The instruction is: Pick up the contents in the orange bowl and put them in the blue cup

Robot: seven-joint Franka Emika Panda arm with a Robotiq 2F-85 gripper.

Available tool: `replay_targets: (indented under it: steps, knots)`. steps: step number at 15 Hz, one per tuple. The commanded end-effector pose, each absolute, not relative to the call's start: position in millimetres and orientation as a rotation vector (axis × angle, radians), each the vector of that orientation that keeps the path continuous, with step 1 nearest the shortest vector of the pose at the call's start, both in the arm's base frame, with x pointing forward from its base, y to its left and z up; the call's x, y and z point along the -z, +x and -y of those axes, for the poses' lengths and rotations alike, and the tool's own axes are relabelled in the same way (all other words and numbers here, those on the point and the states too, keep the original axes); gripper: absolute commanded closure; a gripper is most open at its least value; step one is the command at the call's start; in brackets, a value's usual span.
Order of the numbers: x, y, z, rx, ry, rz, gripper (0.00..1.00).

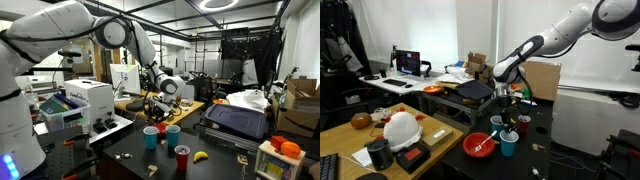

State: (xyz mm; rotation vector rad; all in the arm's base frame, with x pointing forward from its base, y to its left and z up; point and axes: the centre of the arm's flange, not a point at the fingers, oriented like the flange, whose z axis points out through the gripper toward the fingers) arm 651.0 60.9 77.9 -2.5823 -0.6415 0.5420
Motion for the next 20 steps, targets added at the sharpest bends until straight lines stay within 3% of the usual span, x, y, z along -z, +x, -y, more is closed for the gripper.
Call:
replay_targets:
  steps: [1, 5, 6, 7, 12, 20]
  knots:
    - [-80, 639, -61, -0.517, -2.600, 0.622, 0.87]
    - [-77, 638, -61, -0.502, -2.611, 0.617, 0.87]
    - [-77, 637, -62, -0.499, -2.611, 0.617, 0.37]
    - [-76, 636, -62, -0.496, -2.605, 0.619, 0.35]
    - [-78, 635, -63, -0.497, -2.588, 0.622, 0.01]
    - [-107, 650, -79, -0.421, -2.587, 0.663, 0.00]
